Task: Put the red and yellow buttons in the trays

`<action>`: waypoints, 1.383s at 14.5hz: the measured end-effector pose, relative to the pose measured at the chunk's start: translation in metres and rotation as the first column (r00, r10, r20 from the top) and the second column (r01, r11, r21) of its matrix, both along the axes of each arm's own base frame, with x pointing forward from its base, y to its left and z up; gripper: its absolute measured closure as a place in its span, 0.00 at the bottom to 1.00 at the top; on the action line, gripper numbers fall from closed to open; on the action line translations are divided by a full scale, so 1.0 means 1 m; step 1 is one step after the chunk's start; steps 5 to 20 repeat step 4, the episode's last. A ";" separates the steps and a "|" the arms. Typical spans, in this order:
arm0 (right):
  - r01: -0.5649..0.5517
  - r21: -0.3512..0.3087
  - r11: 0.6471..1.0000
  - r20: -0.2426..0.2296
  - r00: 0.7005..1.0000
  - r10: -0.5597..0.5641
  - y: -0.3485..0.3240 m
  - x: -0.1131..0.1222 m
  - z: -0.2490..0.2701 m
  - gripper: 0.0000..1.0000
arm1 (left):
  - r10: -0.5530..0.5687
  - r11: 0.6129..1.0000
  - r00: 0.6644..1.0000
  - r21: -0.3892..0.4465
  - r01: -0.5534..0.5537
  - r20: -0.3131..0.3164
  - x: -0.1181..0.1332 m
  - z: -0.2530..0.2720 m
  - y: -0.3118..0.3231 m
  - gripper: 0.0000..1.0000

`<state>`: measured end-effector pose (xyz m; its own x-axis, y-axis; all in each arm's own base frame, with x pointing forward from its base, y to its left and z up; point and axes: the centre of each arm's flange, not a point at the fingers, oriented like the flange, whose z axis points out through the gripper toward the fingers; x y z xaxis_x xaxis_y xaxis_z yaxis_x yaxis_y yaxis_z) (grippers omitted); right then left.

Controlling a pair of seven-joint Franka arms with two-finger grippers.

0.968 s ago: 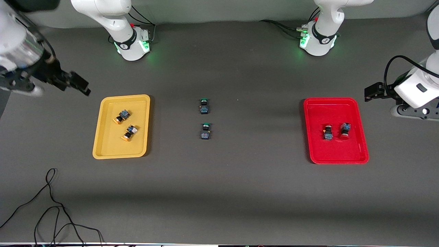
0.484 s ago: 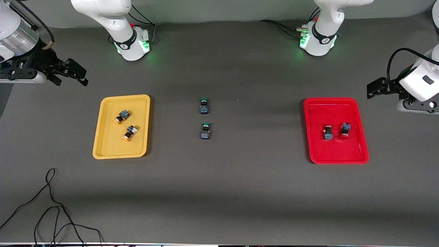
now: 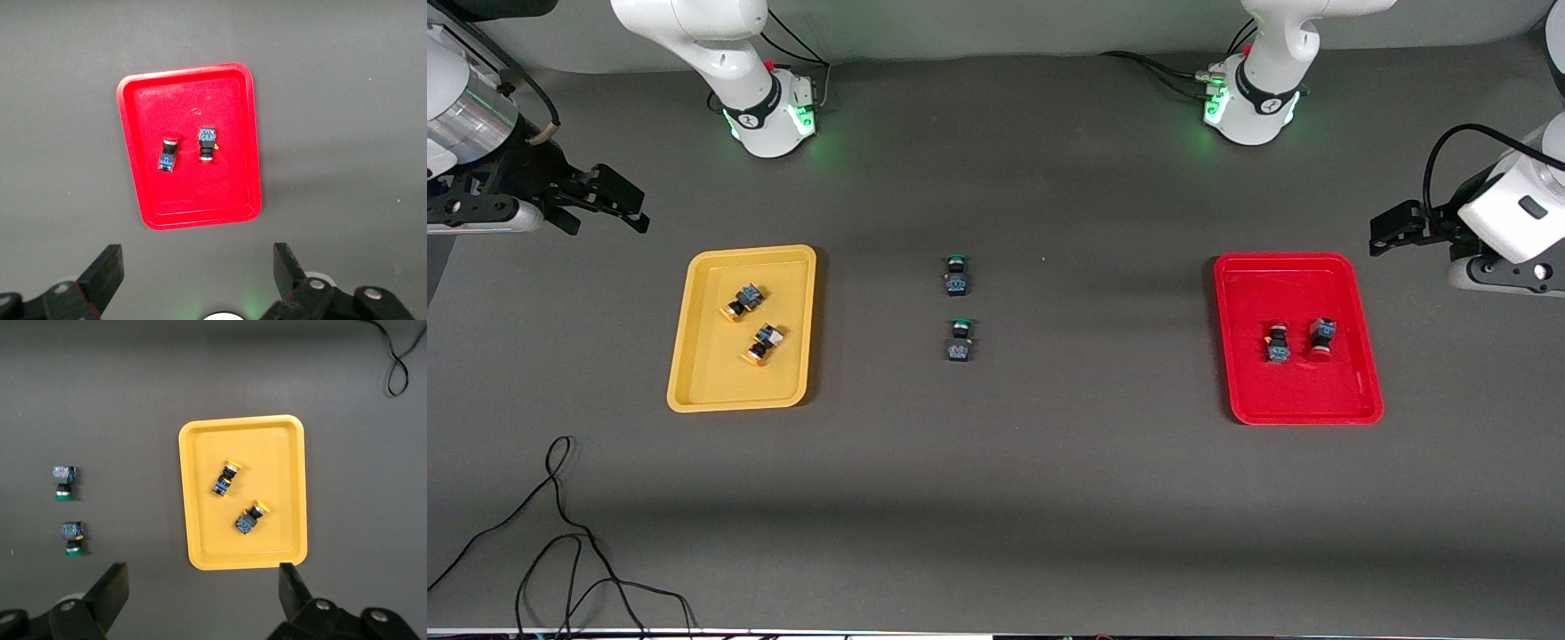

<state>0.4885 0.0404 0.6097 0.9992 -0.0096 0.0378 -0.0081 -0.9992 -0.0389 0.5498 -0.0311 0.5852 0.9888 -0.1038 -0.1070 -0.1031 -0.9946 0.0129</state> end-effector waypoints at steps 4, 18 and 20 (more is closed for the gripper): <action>-0.016 0.001 1.000 -0.014 1.000 0.016 -0.006 -0.001 -0.001 0.00 | 0.000 1.000 1.000 0.000 0.000 0.000 0.000 0.000 0.000 0.00; -0.016 0.001 1.000 -0.014 1.000 0.016 -0.006 -0.001 -0.001 0.00 | 0.000 1.000 1.000 0.000 0.000 0.000 0.000 0.000 0.000 0.00; -0.016 0.001 1.000 -0.014 1.000 0.016 -0.006 -0.001 -0.001 0.00 | 0.000 1.000 1.000 0.000 0.000 0.000 0.000 0.000 0.000 0.00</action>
